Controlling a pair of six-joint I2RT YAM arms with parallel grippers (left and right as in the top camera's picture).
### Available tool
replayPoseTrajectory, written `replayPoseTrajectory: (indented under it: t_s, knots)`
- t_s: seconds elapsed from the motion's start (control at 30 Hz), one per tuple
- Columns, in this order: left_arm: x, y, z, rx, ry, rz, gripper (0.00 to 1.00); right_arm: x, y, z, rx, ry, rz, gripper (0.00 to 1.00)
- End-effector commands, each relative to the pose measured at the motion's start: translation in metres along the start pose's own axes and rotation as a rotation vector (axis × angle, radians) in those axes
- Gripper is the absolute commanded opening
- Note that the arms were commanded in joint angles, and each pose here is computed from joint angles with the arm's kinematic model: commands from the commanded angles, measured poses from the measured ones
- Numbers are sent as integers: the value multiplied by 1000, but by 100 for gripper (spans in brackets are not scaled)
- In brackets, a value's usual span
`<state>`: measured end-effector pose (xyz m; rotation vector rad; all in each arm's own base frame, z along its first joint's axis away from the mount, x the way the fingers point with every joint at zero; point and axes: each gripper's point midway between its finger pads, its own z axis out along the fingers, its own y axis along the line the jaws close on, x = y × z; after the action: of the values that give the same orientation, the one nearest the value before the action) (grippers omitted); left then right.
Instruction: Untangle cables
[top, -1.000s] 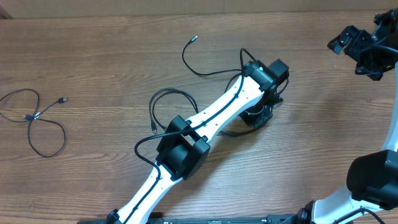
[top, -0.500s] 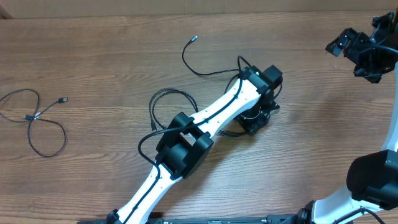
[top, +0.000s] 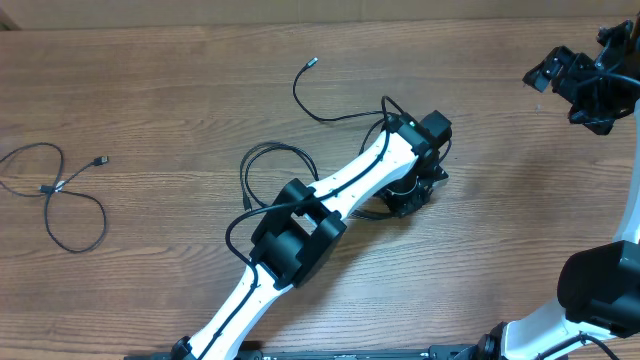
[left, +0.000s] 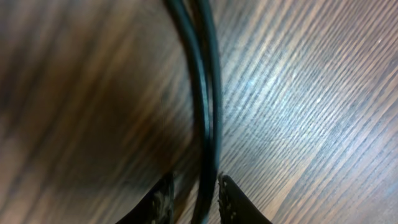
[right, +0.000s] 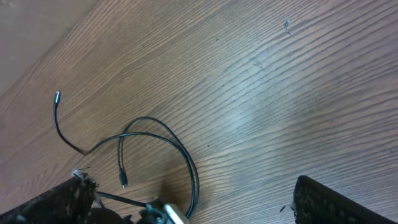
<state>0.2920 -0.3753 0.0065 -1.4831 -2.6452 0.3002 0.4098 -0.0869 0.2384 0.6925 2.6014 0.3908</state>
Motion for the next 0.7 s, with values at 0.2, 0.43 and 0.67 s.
replayPoseTrajectory:
  t_s: [0.2, 0.43, 0.67]
  knots:
    - [1, -11, 13, 1, 14, 30, 9, -5, 1, 0, -9, -7, -8, 100]
    - [-10, 9, -39, -40, -43, -95, 4, -4, 1, 0, -9, -3, -7, 100]
    - [-38, 25, -151, 17, -305, -188, 4, 9, 32, -3, -191, 63, 0, 100]
